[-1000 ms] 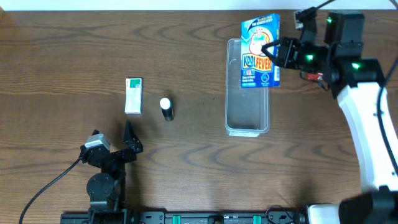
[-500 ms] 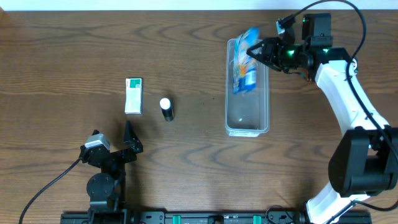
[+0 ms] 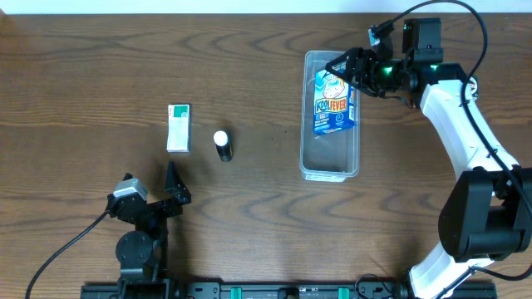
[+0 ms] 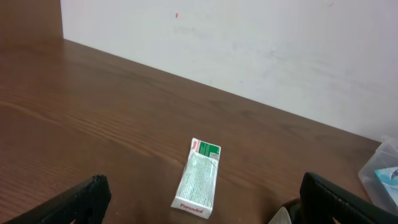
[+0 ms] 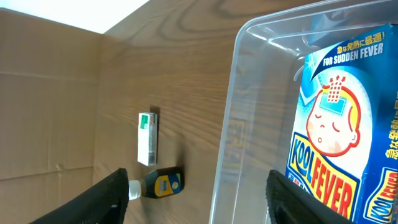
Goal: Pack container
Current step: 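Lift the Kool Fever box and lower it into the clear container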
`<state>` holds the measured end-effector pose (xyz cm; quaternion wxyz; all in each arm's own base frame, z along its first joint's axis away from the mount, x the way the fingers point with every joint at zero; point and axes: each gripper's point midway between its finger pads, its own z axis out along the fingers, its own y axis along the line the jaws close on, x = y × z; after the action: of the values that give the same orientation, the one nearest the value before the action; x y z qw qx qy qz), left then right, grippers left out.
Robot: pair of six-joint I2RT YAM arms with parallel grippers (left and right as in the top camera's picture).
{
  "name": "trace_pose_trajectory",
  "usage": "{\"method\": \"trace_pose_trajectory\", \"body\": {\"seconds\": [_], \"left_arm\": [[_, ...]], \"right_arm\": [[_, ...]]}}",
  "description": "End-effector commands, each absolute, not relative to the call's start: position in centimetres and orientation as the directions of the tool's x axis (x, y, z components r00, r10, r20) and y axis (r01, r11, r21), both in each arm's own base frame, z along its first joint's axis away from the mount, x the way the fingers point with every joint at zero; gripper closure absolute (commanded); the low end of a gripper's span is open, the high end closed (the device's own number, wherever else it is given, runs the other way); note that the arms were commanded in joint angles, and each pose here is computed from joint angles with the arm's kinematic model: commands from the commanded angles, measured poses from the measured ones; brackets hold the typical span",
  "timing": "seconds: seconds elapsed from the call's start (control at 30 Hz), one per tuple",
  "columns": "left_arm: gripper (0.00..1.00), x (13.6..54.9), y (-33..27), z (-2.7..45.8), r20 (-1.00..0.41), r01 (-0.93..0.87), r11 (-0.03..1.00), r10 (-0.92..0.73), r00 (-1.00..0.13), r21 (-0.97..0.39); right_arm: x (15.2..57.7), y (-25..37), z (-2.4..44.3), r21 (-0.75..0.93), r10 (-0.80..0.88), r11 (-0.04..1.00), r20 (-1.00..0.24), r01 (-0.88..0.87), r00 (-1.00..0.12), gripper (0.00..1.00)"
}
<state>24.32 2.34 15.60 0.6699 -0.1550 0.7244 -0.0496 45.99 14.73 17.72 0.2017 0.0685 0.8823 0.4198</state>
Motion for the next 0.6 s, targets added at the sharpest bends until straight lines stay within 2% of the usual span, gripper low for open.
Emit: {"method": "trace_pose_trajectory", "body": {"seconds": [0.0, 0.13, 0.23, 0.33, 0.4, 0.5, 0.57], "left_arm": [[0.02, 24.2, 2.7, 13.8, -0.955, -0.187, 0.948, -0.279, -0.101, -0.257], [0.02, 24.2, 2.7, 13.8, -0.955, -0.187, 0.948, -0.279, -0.101, -0.257], [0.02, 24.2, 2.7, 13.8, -0.955, -0.187, 0.948, -0.279, -0.101, -0.257], [0.02, 24.2, 2.7, 13.8, -0.955, -0.187, 0.948, -0.279, -0.101, -0.257], [0.02, 24.2, 2.7, 13.8, -0.955, -0.187, 0.948, -0.279, -0.101, -0.257], [0.02, 24.2, 2.7, 13.8, -0.955, -0.187, 0.948, -0.279, -0.101, -0.257], [0.02, 24.2, 2.7, 13.8, -0.955, -0.187, 0.948, -0.279, -0.101, -0.257]], "right_arm": [[45.8, 15.4, 18.6, 0.757, 0.269, 0.648, -0.331, -0.085, -0.904, 0.34], [45.8, 14.4, 16.8, 0.669, 0.269, 0.742, -0.353, -0.041, -0.896, 0.39], [45.4, 13.4, 14.9, 0.548, 0.228, 0.836, -0.38, -0.02, -0.897, 0.47], [45.0, 13.5, 14.1, 0.461, 0.167, 0.886, -0.408, -0.045, -0.898, 0.55], [44.9, 14.0, 13.8, 0.417, 0.143, 0.907, -0.425, -0.053, -0.894, 0.62], [44.9, 14.0, 13.4, 0.322, 0.118, 0.946, -0.456, -0.039, -0.882, 0.79], [44.9, 13.7, 13.1, 0.238, 0.098, 0.971, -0.48, -0.022, -0.872, 0.85]]}}
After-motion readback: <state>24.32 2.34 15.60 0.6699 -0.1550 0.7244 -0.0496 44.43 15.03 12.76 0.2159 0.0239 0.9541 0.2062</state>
